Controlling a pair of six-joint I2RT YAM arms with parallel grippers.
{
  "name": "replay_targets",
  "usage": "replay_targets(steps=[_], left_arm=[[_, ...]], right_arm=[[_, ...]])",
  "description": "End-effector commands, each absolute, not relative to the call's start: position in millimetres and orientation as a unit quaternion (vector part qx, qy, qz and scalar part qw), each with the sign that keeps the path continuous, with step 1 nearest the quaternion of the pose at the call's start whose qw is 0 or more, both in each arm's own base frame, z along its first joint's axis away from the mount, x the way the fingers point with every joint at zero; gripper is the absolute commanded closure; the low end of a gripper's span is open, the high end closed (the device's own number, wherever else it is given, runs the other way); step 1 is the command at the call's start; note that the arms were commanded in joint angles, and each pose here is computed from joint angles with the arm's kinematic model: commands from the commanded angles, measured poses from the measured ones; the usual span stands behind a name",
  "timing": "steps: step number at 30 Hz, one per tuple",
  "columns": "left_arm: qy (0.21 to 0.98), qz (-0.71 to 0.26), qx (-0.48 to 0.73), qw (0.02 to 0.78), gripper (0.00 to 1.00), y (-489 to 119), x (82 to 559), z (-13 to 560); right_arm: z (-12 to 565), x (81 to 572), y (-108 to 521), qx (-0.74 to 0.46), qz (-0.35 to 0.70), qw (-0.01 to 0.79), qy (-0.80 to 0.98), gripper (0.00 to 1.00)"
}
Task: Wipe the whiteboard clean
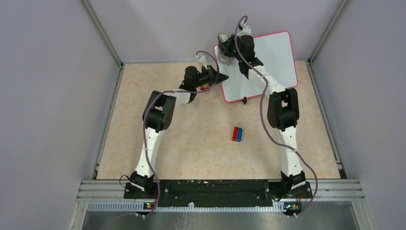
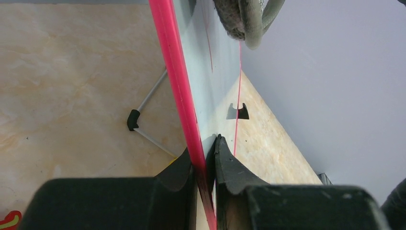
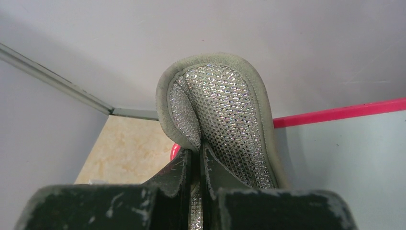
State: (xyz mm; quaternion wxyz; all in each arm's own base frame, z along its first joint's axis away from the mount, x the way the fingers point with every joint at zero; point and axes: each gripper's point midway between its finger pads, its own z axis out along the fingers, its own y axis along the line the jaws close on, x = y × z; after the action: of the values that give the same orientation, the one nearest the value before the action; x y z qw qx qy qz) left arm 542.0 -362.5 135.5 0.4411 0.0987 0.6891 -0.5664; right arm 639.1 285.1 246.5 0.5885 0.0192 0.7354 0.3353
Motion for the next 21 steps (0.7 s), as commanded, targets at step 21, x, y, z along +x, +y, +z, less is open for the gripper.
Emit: replay_targets(steps=[21], left_arm=[[0.719,-0.491,0.128,0.476,1.0,-339,559,103]], right_arm=[[164,637,165,0.105,0.231,0.542,0.801,1.0]])
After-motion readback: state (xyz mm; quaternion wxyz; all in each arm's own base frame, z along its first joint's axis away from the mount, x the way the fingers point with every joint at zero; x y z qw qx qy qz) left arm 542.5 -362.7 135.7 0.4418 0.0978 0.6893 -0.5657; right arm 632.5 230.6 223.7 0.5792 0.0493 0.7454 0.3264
